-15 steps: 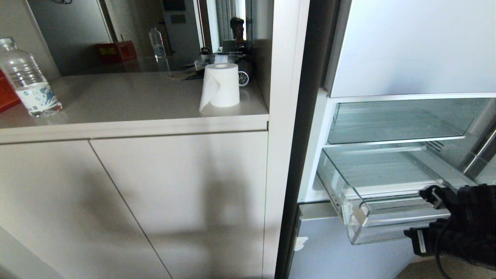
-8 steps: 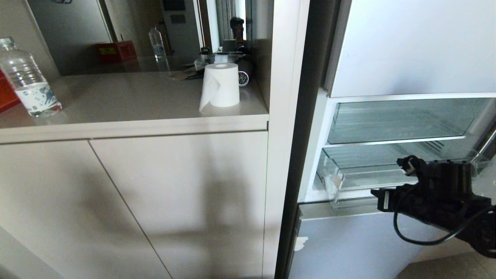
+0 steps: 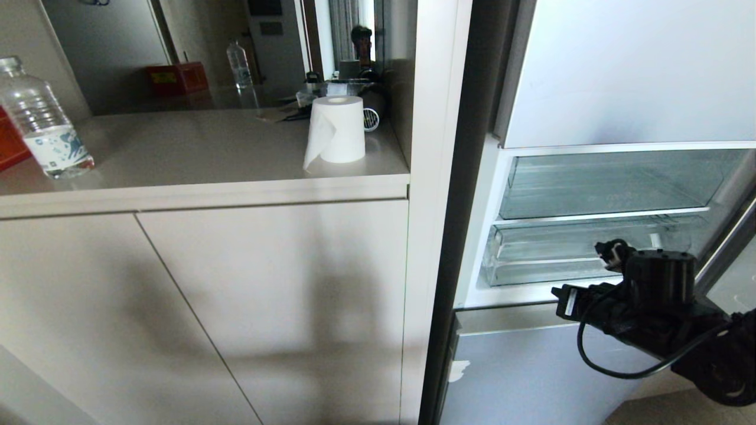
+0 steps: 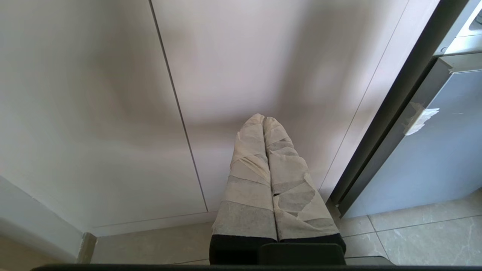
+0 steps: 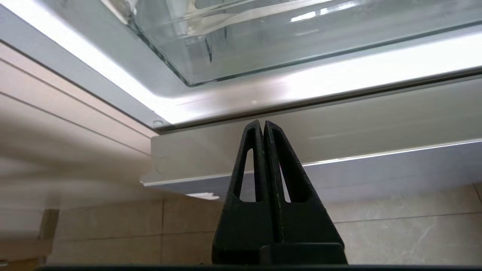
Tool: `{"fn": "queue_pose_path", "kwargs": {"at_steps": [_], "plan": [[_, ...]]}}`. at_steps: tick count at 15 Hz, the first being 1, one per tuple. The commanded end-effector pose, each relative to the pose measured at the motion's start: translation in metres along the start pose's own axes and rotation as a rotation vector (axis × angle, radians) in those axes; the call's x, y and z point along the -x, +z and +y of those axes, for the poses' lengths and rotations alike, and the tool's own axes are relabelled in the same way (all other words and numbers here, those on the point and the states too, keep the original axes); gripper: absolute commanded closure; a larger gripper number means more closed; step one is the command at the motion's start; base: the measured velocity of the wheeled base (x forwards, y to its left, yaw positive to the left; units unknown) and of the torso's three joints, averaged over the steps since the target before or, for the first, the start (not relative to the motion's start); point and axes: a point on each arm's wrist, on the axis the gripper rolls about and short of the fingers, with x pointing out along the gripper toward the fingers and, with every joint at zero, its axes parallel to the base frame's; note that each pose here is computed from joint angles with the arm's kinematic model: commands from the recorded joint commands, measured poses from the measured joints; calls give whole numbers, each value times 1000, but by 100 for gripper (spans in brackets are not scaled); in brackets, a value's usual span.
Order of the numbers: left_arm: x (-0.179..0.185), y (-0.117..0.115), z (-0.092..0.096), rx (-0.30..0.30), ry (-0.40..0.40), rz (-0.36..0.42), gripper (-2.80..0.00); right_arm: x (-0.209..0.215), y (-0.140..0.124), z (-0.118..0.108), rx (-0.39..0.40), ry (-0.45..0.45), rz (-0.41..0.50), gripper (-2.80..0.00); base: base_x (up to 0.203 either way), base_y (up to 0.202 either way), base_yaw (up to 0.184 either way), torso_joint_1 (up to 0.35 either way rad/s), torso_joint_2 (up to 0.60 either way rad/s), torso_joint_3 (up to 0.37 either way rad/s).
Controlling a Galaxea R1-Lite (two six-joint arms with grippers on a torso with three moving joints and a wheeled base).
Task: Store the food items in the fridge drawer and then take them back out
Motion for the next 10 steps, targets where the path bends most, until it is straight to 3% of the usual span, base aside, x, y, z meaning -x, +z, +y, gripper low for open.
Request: {"fn": "queue_pose_path", "kwargs": {"at_steps": [1, 10], "plan": [[0, 0, 0, 0, 0, 1, 0, 3, 6, 2, -3, 10, -27, 0, 0, 0, 0, 0, 0, 0], [0, 0, 0, 0, 0, 1, 0, -79, 3, 1, 0, -14, -36, 0, 0, 0, 0, 0, 0, 0]]}}
